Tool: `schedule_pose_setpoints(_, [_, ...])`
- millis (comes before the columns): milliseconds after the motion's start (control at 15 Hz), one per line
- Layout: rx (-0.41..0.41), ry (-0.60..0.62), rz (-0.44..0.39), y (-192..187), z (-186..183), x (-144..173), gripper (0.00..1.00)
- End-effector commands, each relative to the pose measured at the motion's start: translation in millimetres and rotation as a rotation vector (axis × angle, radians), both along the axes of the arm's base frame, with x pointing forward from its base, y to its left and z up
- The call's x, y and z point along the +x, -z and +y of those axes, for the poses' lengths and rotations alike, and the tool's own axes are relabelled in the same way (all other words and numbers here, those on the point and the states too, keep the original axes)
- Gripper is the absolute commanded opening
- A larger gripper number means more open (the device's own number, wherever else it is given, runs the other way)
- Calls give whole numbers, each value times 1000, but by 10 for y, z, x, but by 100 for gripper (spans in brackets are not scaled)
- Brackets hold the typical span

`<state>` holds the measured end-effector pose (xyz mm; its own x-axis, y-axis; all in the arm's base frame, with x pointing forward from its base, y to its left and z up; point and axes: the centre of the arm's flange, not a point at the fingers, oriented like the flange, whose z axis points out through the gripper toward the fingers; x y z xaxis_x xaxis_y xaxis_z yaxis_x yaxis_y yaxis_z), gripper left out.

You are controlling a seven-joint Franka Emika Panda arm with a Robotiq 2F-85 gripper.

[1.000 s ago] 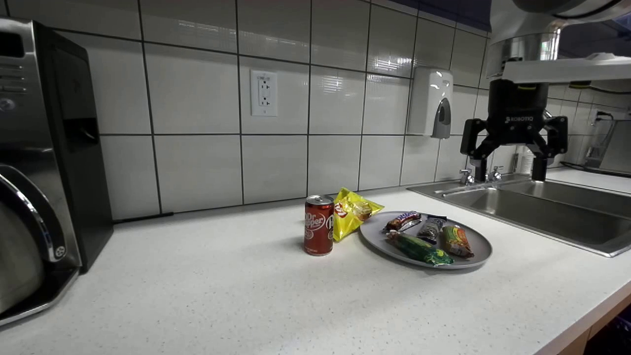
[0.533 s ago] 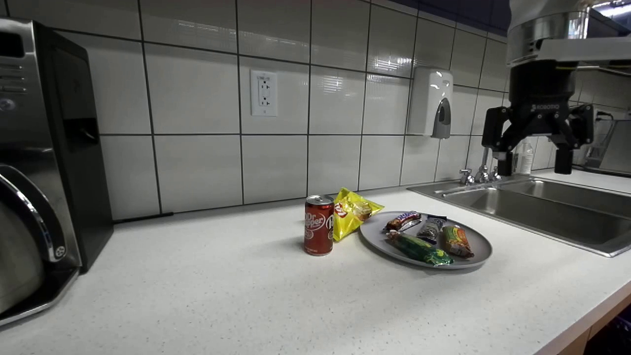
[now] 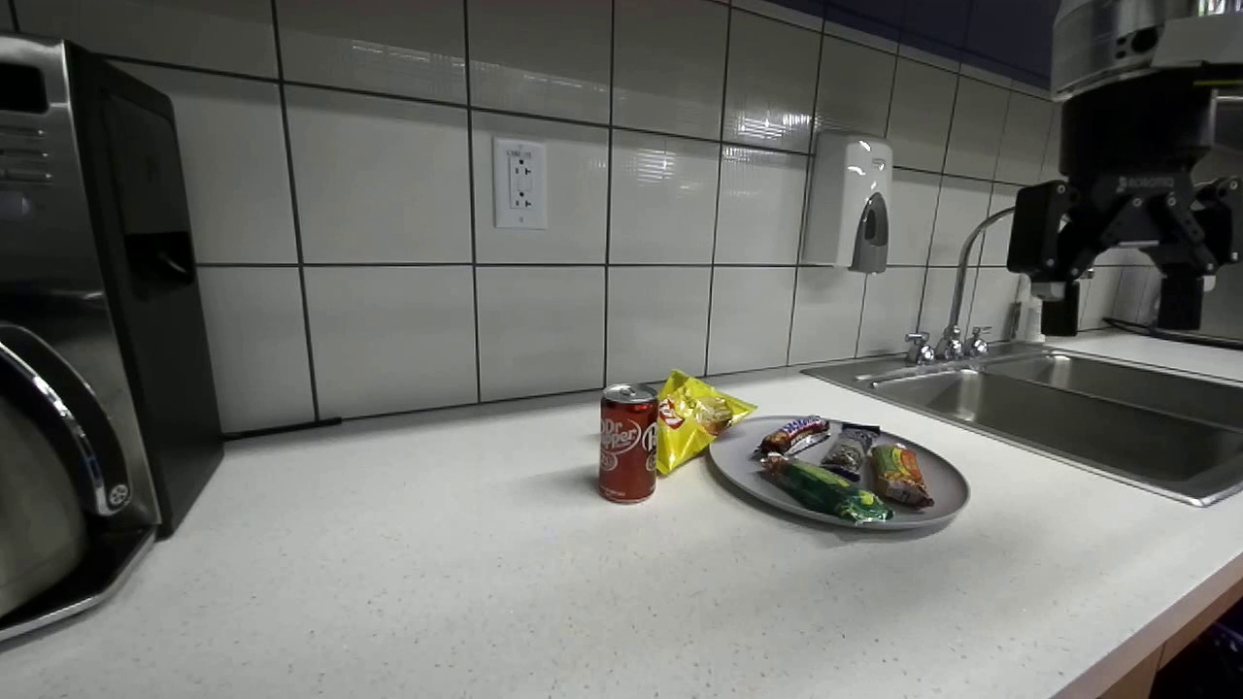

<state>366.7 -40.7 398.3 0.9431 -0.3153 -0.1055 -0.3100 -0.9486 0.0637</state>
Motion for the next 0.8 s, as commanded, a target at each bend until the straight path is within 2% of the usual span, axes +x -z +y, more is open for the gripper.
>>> schedule_pose_setpoints(0, [19,-18,-3,-142,19,-325,100])
schedule_pose_setpoints(67, [22,-1,-5,-149,14,-341,100])
schedule_pose_setpoints(133, [10,0,7,-47,13,-111,100])
schedule_pose_setpoints(733, [14,2,3,-65,17,-164,100])
